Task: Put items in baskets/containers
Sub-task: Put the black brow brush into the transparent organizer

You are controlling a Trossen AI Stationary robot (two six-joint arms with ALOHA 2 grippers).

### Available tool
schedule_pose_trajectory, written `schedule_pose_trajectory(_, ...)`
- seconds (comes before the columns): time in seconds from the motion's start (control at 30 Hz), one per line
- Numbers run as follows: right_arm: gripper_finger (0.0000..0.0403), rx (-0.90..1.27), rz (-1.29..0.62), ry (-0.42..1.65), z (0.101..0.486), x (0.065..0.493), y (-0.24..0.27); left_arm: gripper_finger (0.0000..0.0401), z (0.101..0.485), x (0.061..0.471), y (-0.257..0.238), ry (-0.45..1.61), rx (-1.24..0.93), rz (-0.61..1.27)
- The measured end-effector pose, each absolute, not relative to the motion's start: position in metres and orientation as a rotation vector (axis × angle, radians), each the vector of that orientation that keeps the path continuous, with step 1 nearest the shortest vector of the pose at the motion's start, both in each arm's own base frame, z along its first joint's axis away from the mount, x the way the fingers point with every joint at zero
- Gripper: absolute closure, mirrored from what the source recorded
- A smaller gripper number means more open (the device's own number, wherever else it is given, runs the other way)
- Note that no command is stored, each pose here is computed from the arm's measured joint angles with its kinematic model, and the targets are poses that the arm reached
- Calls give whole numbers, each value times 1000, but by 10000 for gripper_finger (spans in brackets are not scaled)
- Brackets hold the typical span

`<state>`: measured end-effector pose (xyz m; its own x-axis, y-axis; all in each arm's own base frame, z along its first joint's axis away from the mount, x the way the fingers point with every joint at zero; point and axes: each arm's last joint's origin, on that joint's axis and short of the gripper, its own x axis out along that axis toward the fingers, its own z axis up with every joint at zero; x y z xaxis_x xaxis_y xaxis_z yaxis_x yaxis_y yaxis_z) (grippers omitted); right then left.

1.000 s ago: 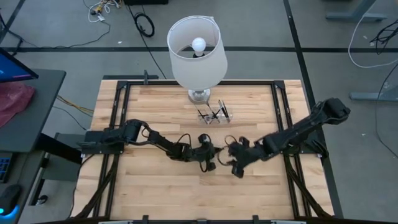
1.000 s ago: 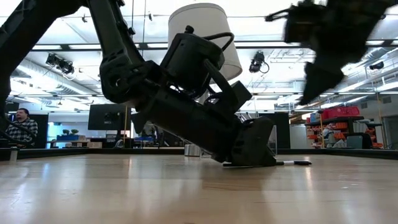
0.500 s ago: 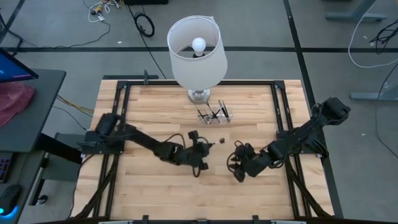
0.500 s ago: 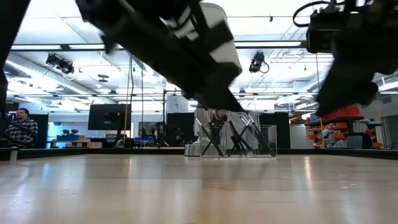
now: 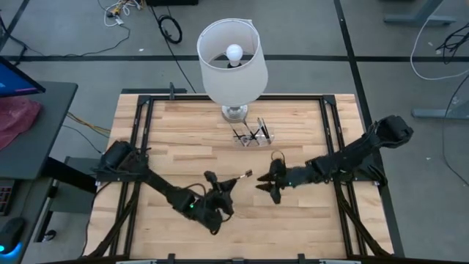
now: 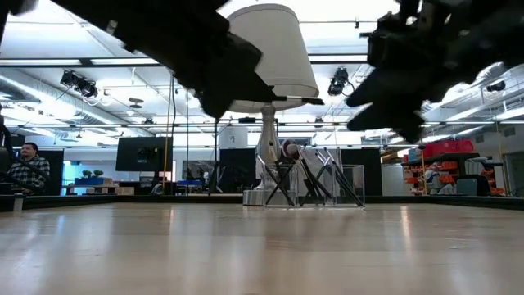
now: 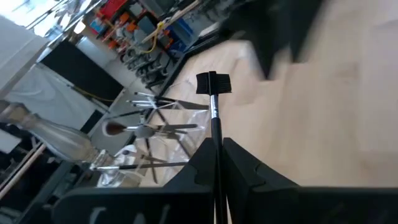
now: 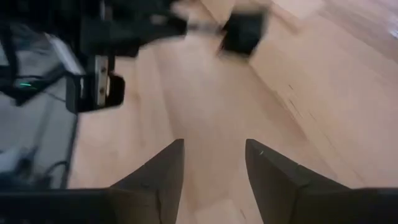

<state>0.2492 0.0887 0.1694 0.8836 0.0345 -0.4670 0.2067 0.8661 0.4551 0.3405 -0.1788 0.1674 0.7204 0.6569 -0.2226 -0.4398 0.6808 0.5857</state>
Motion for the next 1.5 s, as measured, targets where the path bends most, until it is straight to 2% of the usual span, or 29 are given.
schedule_pose_trajectory(0.13, 229, 534, -14, 363, 166, 251, 60, 389, 167, 335, -188, 428, 512, 618)
schedule_pose_trajectory(0.33, 229, 577, 98, 298, 165, 250, 34, 389, 168, 333, -192, 420, 495, 606)
schedule_pose_trajectory(0.53, 229, 535, 162, 306, 165, 250, 34, 389, 168, 340, -182, 432, 472, 606)
schedule_pose_trajectory(1.1, 230, 557, 185, 284, 168, 251, 32, 396, 169, 357, -153, 458, 434, 613)
schedule_pose_trajectory(1.27, 248, 593, 217, 299, 168, 250, 34, 399, 172, 360, -150, 454, 461, 615)
schedule_pose_trajectory(1.5, 297, 577, 187, 291, 168, 250, 32, 399, 170, 359, -154, 467, 460, 575)
